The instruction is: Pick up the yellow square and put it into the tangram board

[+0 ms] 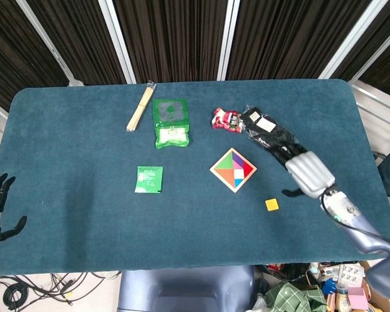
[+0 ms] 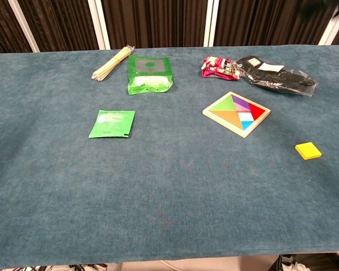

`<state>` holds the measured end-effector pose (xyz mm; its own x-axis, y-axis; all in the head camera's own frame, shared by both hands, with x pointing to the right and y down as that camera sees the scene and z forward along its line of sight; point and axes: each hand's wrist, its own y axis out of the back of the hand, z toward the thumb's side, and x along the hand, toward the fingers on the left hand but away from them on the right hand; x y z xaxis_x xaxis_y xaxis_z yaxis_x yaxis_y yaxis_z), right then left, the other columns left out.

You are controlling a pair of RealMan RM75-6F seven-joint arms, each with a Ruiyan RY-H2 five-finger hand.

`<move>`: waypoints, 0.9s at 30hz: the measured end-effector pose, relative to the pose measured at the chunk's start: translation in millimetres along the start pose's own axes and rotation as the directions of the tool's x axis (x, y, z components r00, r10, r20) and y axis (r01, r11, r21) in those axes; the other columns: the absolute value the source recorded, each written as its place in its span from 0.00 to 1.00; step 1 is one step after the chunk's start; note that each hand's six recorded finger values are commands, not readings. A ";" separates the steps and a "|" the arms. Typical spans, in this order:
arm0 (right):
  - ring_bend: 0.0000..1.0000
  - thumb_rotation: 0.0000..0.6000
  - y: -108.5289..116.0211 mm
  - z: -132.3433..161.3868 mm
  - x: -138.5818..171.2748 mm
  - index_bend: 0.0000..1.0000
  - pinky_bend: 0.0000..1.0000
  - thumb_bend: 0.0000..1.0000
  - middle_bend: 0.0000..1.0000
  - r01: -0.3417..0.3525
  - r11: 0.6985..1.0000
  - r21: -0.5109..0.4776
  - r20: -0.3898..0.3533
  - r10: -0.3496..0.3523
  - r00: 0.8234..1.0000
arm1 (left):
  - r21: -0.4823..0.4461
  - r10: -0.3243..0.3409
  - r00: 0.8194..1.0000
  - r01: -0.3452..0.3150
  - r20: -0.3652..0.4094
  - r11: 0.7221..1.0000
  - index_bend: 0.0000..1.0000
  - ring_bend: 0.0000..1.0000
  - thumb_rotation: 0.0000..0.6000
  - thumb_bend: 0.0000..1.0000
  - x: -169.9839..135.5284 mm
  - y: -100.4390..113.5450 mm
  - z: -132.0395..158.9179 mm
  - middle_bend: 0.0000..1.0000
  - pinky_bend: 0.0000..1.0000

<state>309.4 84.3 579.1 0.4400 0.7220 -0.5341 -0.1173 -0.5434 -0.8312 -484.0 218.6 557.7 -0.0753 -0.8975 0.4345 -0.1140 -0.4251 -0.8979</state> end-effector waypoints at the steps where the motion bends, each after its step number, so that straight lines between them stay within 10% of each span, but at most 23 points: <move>1: 0.06 1.00 -10.3 -1.8 6.4 0.10 0.15 0.05 0.14 -0.026 1.000 0.012 -0.002 0.026 1.000 | 0.000 0.000 1.000 0.000 -0.001 1.000 0.00 0.00 1.00 0.30 0.0 -0.1 0.0 0.00 0.00; 27: 0.03 1.00 -132.9 20.6 20.1 0.11 0.15 0.12 0.29 -0.117 0.993 0.016 -0.007 0.117 0.993 | 0.019 -0.018 0.999 0.019 -0.036 1.000 0.00 0.00 1.00 0.30 -0.2 -2.6 -3.2 0.00 0.00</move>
<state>315.5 179.9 675.7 0.4295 0.6503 -0.6266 -0.1819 -0.6174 -0.7653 -486.8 220.3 560.2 -0.1088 -0.8849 0.4529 -0.0964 -0.4441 -0.8908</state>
